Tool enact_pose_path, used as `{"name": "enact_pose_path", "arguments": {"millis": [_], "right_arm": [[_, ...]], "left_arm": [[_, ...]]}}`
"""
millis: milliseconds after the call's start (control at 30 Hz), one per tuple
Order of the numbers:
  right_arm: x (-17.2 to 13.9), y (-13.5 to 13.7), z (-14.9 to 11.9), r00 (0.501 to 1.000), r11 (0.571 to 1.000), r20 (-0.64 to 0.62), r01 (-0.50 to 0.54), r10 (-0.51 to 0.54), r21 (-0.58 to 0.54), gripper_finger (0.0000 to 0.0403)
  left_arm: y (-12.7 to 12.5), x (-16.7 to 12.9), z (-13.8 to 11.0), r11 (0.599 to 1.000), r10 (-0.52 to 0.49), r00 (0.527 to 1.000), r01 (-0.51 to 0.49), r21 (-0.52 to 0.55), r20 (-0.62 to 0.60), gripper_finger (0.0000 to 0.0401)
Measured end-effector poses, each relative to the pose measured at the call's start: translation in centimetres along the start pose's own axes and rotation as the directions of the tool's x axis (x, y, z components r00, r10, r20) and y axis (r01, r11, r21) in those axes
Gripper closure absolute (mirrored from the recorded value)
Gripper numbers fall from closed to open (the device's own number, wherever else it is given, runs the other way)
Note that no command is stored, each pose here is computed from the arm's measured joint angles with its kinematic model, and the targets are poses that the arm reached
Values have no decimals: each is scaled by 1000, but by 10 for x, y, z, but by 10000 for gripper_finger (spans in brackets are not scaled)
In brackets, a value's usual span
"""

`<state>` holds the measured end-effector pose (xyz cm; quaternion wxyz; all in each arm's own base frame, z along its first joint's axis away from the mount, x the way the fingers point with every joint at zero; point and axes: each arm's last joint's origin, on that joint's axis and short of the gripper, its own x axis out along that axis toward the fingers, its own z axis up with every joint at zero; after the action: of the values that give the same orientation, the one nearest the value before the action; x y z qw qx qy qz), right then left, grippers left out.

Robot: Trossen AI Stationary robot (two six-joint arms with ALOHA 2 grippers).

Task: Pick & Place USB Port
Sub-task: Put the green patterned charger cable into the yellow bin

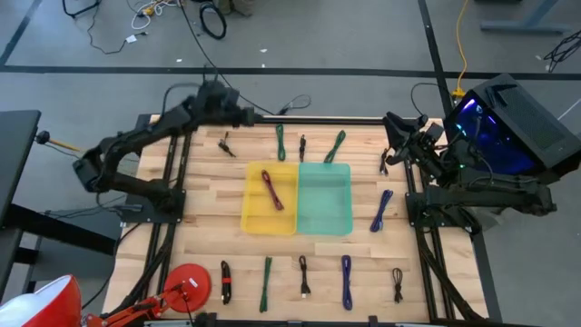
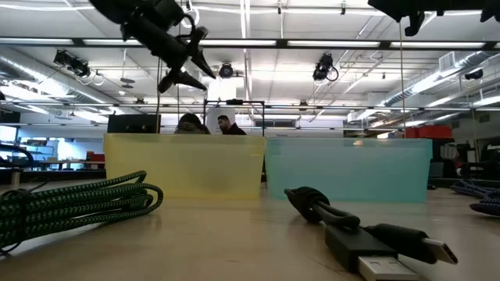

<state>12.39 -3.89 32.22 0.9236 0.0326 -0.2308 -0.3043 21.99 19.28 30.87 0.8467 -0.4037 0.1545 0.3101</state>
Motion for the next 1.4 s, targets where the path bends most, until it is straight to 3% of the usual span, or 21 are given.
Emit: {"name": "enact_pose_path", "arguments": {"millis": [100, 233, 400, 567, 833, 1033, 1233, 1400], "right_arm": [[0, 0, 1, 1000, 1000, 7, 1, -1, 2, 295], [0, 0, 1, 1000, 1000, 14, 1, -1, 5, 295], [0, 0, 3, 999, 1000, 32, 1, -1, 12, 295], [0, 0, 4, 999, 1000, 40, 1, -1, -11, 295], [0, 0, 4, 999, 999, 41, 3, -1, -43, 295], [0, 0, 4, 999, 999, 42, -18, 20, -48, 295], [0, 0, 5, 998, 997, 49, -22, 26, -70, 295], [0, 0, 6, 998, 997, 51, -31, 35, -70, 295]], "left_arm": [[7, 18, 23, 996, 91, 992, -90, 11, -84, 224], [12, 55, 40, 998, 68, 981, -68, 2, -182, 224], [19, 110, 33, 997, 39, 947, -58, -48, -320, 224], [29, 145, 17, 994, 93, 891, -113, -17, -445, 224], [34, 164, -3, 979, 183, 843, -203, 15, -507, 224], [27, 174, -15, 968, 231, 838, -251, 25, -494, 224], [32, 184, -30, 949, 277, 798, -313, 24, -535, 224], [36, 190, -34, 933, 324, 792, -356, 39, -518, 224]]}}
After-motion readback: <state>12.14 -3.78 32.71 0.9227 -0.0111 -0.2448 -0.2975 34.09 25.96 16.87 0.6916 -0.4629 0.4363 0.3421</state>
